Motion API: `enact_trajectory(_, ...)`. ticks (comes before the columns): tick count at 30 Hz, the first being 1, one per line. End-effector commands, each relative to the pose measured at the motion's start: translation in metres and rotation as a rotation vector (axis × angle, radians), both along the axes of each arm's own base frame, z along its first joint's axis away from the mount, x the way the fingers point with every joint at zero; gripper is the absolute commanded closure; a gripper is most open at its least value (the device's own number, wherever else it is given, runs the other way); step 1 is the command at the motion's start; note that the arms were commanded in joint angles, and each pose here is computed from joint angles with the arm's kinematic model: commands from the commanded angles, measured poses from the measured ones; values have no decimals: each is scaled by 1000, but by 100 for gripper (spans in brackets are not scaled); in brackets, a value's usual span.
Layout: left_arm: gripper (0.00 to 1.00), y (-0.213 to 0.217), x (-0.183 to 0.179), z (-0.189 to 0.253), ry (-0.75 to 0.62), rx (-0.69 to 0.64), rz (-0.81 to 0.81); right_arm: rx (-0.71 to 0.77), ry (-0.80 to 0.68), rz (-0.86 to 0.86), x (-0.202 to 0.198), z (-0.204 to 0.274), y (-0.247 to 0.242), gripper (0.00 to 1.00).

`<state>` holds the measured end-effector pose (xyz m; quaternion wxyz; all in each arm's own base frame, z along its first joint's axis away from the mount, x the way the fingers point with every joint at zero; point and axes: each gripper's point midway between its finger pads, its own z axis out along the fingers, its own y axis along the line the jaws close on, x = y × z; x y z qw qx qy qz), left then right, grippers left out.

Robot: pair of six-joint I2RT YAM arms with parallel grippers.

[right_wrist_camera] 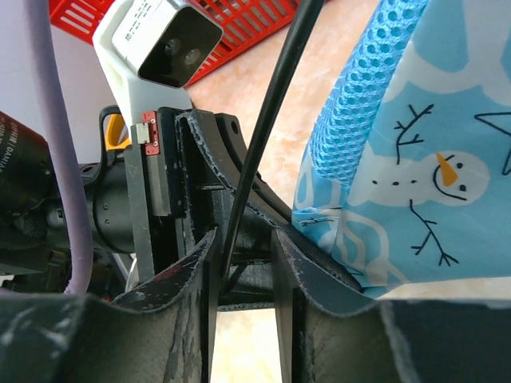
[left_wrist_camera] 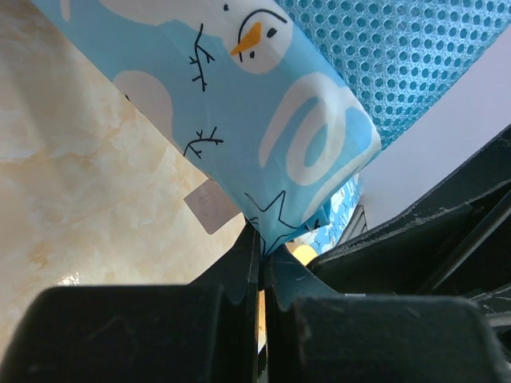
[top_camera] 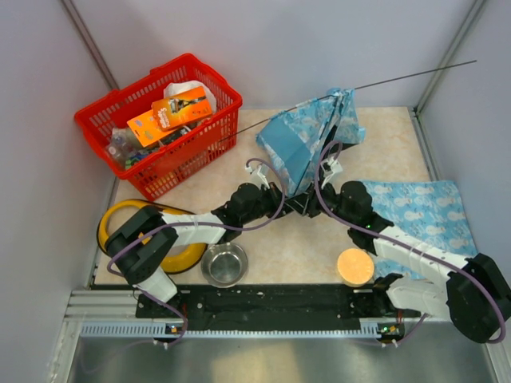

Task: Set up the pet tent

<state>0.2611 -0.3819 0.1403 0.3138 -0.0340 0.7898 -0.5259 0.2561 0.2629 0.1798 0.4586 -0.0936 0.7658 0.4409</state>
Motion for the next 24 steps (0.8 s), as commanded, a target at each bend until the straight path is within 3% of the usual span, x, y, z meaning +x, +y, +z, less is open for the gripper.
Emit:
enact_trajectory(1, 100, -8, -4, 15, -13, -26, -52, 66, -82, 2, 11, 34, 10, 72)
enact_trajectory(11, 100, -5, -7, 8, -11, -5, -63, 58, -107, -37, 18, 43, 6, 68)
enact_trajectory(12, 100, -5, -7, 8, -12, -4, -63, 55, -105, -37, 19, 42, 7, 71)
enact_trajectory(15, 100, -6, -8, 9, -16, -5, -70, 41, -95, -40, 21, 40, 7, 100)
enact_trajectory(24, 100, -3, -18, 7, -79, 1, -126, 117, -181, -177, 34, 70, -10, 100)
